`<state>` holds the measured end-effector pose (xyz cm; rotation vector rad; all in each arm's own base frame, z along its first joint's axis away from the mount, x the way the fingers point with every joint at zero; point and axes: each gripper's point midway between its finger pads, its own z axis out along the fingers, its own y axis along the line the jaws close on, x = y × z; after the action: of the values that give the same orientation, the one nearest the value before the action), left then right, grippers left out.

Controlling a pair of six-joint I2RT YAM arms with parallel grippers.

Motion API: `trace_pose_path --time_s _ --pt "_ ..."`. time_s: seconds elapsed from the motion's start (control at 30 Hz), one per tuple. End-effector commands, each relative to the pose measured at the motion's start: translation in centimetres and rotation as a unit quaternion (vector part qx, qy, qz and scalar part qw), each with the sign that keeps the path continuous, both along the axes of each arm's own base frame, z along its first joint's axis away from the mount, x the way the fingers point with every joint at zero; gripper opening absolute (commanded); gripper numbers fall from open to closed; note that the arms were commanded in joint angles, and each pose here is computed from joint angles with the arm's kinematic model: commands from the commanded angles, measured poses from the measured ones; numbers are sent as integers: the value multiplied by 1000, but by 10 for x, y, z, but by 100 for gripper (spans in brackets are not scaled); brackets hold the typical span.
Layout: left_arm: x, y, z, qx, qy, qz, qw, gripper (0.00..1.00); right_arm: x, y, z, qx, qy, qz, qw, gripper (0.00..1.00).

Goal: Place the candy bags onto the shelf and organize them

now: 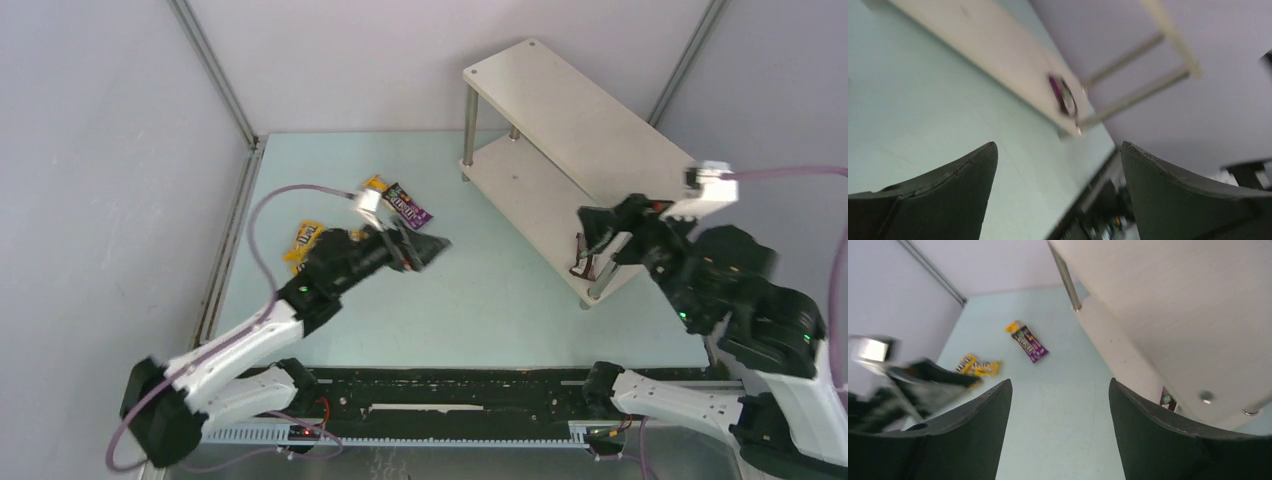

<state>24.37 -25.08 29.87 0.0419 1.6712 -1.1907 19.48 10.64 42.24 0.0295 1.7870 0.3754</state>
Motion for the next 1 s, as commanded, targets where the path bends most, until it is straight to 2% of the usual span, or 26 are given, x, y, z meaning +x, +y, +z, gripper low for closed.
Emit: trace_pose_path --time_s 0.0,0.1,0.23,0.37,0.5,0.57,0.7,0.97 --pt "-37 -81 -5 -48 56 -126 989 97 -4 -20 8 -3 -26 -15 1000 80" --pt "-45 -133 -12 -79 85 -162 980 100 -9 -31 10 14 -30 -25 999 80" --pt "-38 -205 -47 -86 155 -184 967 91 -15 -39 10 34 -34 -29 998 80" --pt "-20 -247 -64 -89 171 -151 970 84 -19 -44 8 40 -30 -33 998 80" --pt "0 -270 -93 -70 209 -102 970 75 -20 -46 3 39 -25 -35 998 80" --pt "4 -281 -103 -69 223 -102 967 67 -19 -46 2 38 -24 -37 998 80" --pt "10 -298 -117 -56 227 -108 966 61 -19 -47 2 34 -24 -39 998 80" --pt "8 -319 -144 -21 217 -135 967 62 -22 -50 1 34 -23 -40 998 79"
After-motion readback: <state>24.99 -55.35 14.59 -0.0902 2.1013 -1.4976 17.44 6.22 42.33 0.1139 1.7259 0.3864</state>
